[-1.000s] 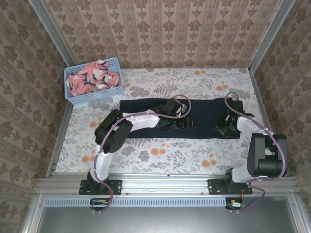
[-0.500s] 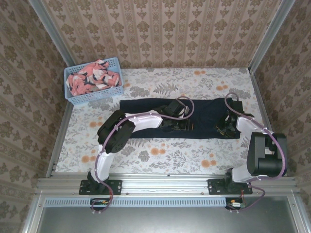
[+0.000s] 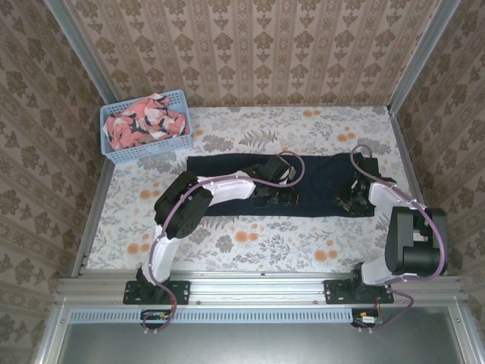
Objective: Fold and stack the mixed laundry pile
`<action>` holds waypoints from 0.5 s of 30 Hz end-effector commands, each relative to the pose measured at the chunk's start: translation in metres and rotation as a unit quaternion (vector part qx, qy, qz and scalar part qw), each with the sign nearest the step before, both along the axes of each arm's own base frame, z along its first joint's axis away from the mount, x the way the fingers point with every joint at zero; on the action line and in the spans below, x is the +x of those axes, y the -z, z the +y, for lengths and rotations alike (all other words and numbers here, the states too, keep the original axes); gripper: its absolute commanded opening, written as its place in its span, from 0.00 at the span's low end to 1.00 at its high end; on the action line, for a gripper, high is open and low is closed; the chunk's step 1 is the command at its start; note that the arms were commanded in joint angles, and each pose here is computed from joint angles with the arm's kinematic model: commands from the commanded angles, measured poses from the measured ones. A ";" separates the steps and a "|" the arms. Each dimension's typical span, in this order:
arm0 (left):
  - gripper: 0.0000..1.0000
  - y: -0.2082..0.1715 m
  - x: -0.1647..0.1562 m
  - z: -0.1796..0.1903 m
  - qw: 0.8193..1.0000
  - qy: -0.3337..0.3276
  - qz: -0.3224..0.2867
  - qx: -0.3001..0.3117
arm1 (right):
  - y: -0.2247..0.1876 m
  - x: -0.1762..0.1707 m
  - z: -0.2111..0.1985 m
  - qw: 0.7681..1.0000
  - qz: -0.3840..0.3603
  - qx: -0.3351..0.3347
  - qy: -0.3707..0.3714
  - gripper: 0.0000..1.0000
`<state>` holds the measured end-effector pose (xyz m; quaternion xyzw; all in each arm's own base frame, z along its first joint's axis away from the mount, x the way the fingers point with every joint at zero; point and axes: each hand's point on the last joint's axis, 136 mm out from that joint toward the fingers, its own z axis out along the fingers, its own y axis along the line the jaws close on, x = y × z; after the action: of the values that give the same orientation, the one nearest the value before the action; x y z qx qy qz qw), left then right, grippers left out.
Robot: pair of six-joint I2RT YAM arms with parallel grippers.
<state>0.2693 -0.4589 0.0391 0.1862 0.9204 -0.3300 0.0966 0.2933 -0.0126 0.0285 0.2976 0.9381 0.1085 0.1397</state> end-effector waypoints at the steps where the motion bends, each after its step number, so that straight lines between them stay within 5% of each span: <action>1: 0.07 -0.005 -0.002 -0.007 1.000 0.013 -0.002 -0.004 | 0.000 -0.004 0.000 1.000 0.002 -0.001 0.005 0.34; 3: 0.00 -0.016 0.000 -0.008 1.000 0.015 -0.010 -0.009 | 0.001 -0.004 0.000 1.000 0.003 -0.003 0.005 0.34; 15: 0.00 -0.048 -0.018 0.020 1.000 0.004 -0.001 -0.027 | -0.020 0.001 0.002 1.000 -0.022 0.002 0.001 0.28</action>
<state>0.2574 -0.4455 0.0846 0.1940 0.9100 -0.3491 0.1110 0.2953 -0.0129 0.0378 0.2944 0.9365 0.1107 0.1553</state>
